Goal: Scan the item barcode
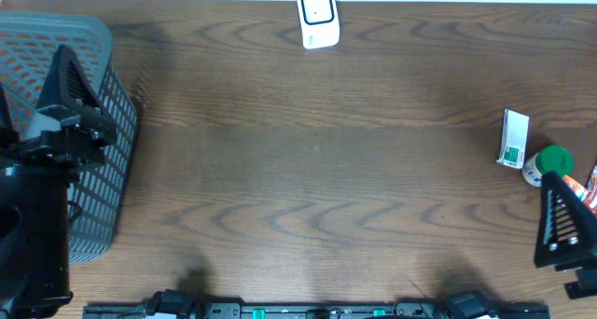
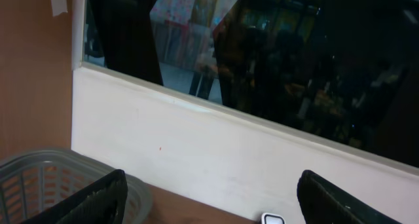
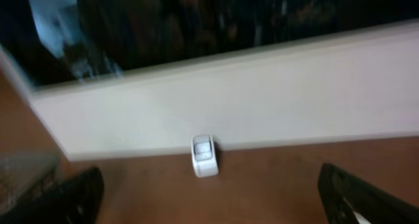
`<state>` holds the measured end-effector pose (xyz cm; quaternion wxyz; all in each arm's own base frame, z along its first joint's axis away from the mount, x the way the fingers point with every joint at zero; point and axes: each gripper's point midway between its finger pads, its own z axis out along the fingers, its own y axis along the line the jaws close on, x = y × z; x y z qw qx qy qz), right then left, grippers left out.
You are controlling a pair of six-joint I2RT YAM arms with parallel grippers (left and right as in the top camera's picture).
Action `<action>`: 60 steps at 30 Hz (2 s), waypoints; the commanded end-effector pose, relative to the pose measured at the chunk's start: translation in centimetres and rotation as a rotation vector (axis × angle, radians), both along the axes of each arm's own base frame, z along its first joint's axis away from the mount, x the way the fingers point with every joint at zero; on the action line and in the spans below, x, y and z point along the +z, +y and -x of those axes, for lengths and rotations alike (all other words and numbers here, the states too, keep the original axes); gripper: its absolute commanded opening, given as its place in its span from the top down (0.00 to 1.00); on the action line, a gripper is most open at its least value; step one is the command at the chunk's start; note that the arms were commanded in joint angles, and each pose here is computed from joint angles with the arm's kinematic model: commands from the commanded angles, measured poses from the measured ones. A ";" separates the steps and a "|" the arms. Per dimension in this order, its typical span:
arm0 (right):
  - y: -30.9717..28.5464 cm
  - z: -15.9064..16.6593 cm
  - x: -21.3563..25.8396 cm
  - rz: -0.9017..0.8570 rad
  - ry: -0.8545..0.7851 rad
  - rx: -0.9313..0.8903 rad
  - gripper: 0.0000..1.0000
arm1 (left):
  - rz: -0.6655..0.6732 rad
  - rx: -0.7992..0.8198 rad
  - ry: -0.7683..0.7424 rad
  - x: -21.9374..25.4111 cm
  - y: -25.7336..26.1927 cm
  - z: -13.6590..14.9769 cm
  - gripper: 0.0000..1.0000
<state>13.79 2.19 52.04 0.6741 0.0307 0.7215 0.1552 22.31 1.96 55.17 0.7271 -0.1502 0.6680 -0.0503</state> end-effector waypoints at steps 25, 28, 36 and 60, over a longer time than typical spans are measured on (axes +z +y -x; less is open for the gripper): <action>-3.3 -8.5 -27.6 0.050 0.035 -0.325 0.01 | -0.001 0.008 -0.005 0.1 0.2 0.1 0.17; -4.1 -8.1 -29.7 0.042 0.021 -0.360 0.01 | -0.001 0.008 -0.005 0.1 0.2 0.1 0.17; -4.7 -8.9 -32.9 0.058 0.055 -0.400 0.01 | -0.001 0.008 -0.005 0.1 0.2 0.1 0.17; -4.9 -10.7 -36.1 0.081 0.018 -0.328 0.01 | -0.001 0.008 -0.005 0.1 0.2 0.1 0.17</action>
